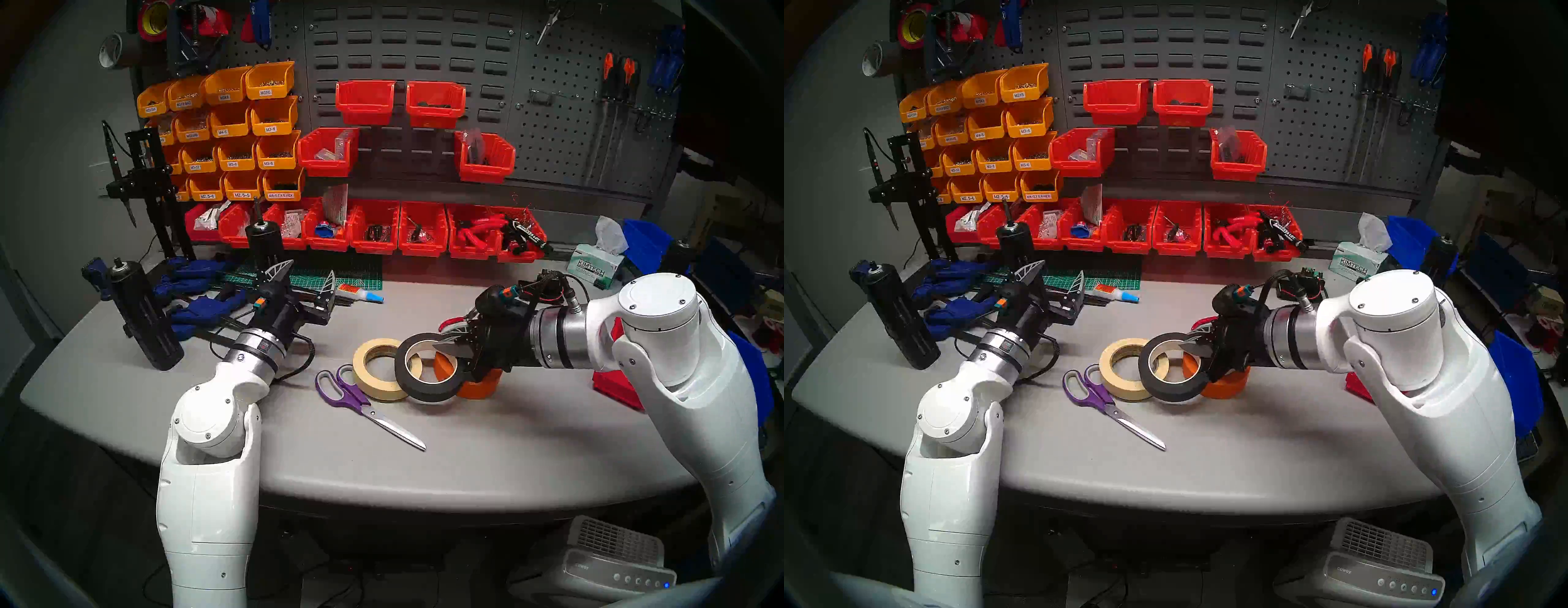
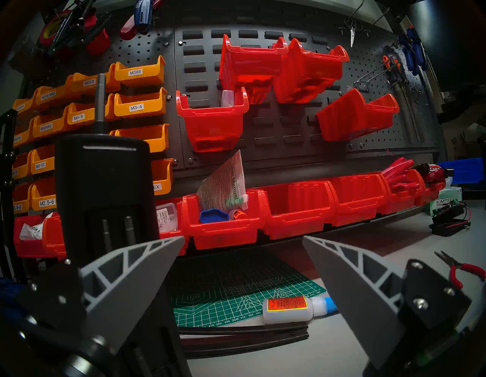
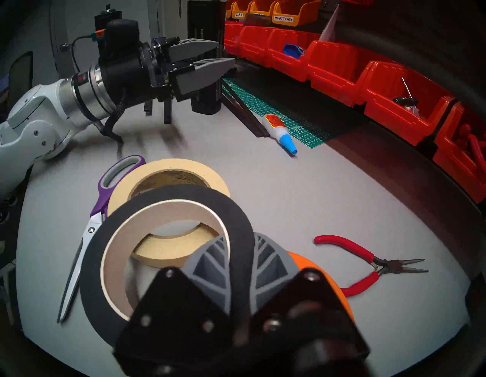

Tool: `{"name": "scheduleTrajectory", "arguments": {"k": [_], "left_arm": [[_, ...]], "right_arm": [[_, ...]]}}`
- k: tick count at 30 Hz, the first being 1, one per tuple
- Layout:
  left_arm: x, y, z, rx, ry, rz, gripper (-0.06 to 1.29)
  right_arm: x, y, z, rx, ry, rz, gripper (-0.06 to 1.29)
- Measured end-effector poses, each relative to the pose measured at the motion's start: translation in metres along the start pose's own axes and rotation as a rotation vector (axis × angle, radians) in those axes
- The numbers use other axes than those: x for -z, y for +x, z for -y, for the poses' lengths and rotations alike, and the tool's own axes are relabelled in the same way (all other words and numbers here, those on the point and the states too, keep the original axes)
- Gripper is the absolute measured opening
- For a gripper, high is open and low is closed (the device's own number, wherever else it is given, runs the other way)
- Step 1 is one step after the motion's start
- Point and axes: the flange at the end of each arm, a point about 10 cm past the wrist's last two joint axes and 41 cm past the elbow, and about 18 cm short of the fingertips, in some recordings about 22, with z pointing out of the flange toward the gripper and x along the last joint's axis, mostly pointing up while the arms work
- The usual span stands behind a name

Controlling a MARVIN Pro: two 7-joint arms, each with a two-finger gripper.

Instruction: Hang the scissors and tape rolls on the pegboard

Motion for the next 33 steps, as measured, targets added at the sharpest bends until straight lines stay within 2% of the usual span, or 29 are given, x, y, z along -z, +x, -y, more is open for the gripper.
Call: {"name": "scheduleTrajectory", "arguments": {"k": [8, 15, 20, 26, 33], "left_arm": [[0.0, 0.0, 0.0, 0.0, 0.0, 0.0, 1.23], [0.0, 0.0, 0.0, 0.0, 0.0, 0.0, 1.23], [0.0, 0.0, 0.0, 0.0, 0.0, 0.0, 1.23], [0.0, 0.0, 0.0, 0.0, 0.0, 0.001, 1.23], [0.0, 0.0, 0.0, 0.0, 0.0, 0.001, 1.23]], "right_arm": [[0.017, 0.011, -0.001, -0.005, -0.016, -0.074, 0.02], [0.04, 0.023, -0.009, -0.02, -0.077, -0.178, 0.01], [0.06, 0.034, -0.021, -0.027, -0.153, -0.267, 0.01], [0.091, 0.045, -0.038, -0.036, -0.29, -0.388, 0.01], [0.117, 0.052, -0.046, -0.046, -0.411, -0.521, 0.0]]}}
